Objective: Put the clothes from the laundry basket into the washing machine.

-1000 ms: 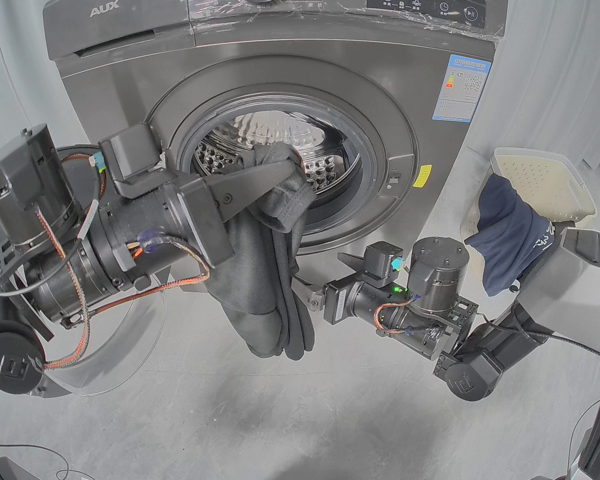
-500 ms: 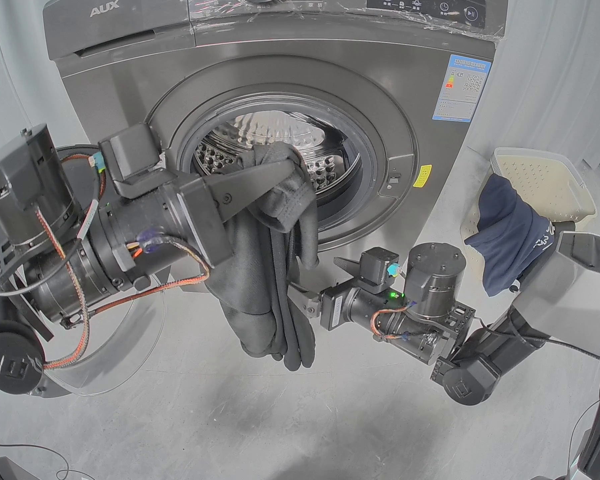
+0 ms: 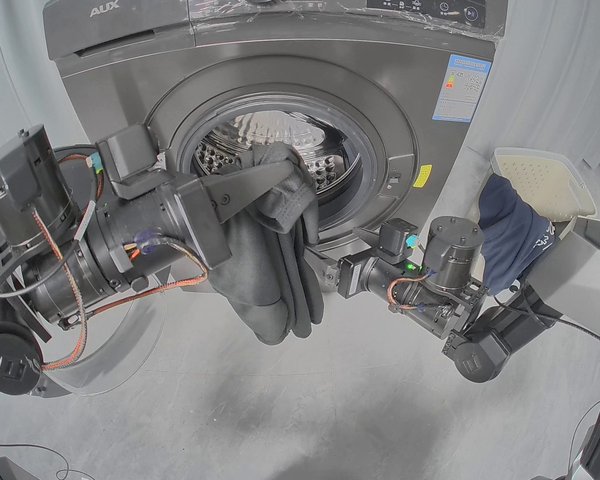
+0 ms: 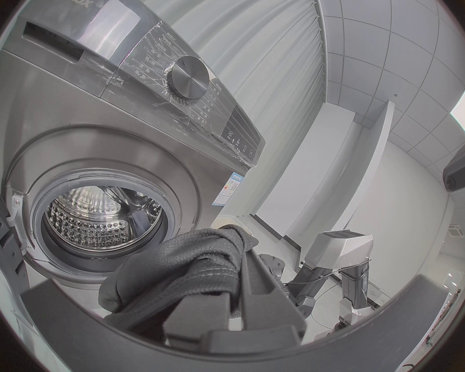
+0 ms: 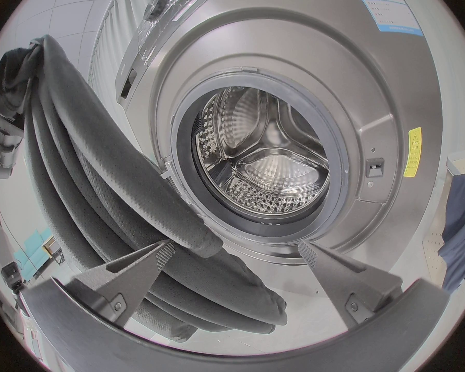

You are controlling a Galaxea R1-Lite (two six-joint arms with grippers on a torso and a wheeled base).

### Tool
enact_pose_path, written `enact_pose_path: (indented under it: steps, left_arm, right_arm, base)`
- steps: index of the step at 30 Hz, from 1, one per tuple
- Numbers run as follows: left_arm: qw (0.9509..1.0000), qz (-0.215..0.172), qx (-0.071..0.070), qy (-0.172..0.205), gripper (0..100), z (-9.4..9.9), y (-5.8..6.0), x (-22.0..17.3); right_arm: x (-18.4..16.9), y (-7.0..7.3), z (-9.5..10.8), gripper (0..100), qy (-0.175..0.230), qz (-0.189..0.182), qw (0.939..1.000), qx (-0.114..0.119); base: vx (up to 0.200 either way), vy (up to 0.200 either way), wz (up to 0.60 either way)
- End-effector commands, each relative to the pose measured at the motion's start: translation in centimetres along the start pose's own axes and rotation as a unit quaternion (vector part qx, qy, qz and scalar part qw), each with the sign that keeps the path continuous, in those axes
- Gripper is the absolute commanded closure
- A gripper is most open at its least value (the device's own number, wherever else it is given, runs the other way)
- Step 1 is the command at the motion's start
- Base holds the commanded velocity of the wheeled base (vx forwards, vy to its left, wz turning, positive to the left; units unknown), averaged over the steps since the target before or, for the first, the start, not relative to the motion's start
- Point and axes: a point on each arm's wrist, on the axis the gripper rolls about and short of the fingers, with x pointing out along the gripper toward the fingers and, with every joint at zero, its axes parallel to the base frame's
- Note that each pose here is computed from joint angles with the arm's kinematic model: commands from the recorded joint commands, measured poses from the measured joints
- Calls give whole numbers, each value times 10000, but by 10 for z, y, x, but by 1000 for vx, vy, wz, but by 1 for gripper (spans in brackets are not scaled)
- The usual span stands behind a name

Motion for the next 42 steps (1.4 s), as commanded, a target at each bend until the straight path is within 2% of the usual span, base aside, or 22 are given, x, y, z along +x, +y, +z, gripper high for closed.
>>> enact_pose_path:
  steps: [1,7,13,22,25,31,32,36,41,42]
  left_arm:
    - [10000,3,-5,11,100,-1,0,0]
    - [10000,7,-2,24,100,-1,0,-1]
    - [10000,-1,-3,26,100,-2,0,-1]
    - [10000,-34,-6,19,100,-2,-2,0]
    - [10000,-34,-6,19,100,-2,-2,0]
    - [10000,-30,-18,32,100,-2,-2,0]
    - [10000,-23,-17,31,100,-2,-2,-1]
    - [9999,62,-31,76,100,-5,2,0]
    - [9998,138,-46,116,100,-8,5,2]
    - [9998,138,-54,116,100,-8,5,3]
  right_arm:
    - [-8,-5,13,0,-118,-55,9999,-21]
    - [-10,-9,20,0,-199,-101,9997,-79]
    - [-8,-4,19,0,-216,-30,9997,-68]
    - [6,17,-4,0,-13,235,9997,-53]
    - [12,23,-4,0,-89,327,9994,-48]
    - [23,24,1,0,-378,355,9987,-12]
    - [23,24,2,100,-430,375,9984,-11]
    - [16,24,7,100,-508,444,9977,-22]
    - [-8,20,25,100,-553,393,9977,-60]
    - [-19,19,37,100,-653,387,9971,-61]
  base:
    - [0,0,0]
    - [0,0,0]
    - [0,0,0]
    - [0,0,0]
    - [0,0,0]
    - [0,0,0]
    - [0,0,0]
    - [0,0,0]
    - [0,0,0]
    - [0,0,0]
